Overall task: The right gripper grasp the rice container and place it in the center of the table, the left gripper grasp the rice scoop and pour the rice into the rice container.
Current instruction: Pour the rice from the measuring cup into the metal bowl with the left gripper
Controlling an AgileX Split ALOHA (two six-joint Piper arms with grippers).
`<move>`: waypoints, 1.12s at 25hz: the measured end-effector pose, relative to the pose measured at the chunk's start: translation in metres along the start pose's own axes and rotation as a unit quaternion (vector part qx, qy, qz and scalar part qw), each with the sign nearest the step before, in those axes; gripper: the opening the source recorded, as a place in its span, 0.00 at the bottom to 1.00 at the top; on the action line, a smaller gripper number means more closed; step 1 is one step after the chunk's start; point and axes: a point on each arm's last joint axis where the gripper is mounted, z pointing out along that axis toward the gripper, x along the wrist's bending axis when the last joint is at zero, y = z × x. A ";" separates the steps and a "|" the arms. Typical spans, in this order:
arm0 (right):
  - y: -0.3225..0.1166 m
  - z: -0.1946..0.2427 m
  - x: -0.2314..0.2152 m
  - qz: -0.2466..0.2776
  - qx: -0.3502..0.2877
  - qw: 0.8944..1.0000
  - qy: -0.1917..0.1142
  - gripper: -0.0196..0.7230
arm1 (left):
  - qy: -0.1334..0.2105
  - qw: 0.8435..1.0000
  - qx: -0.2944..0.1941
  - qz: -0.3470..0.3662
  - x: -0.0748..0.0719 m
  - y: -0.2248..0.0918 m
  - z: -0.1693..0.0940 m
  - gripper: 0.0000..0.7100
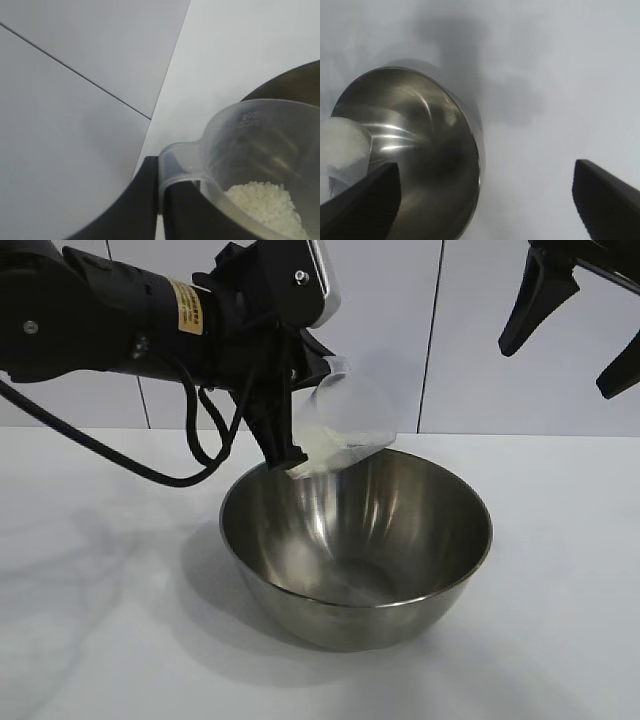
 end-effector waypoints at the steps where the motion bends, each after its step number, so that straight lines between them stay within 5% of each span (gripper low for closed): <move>1: 0.000 0.000 0.000 0.000 0.000 1.000 0.000 0.89 | 0.001 1.000 -0.001 0.015 0.001 0.000 0.001 0.01; 12: 0.000 0.000 0.000 -0.004 0.000 1.000 0.000 0.89 | -0.010 0.982 -0.020 0.186 -0.002 0.008 0.002 0.01; 19: 0.000 0.000 0.000 -0.005 0.000 1.000 0.000 0.89 | -0.038 0.962 -0.049 0.265 -0.019 0.015 0.011 0.01; 28: 0.000 0.000 0.000 -0.008 0.001 1.000 0.000 0.89 | -0.034 0.924 -0.063 0.377 -0.023 0.019 0.015 0.01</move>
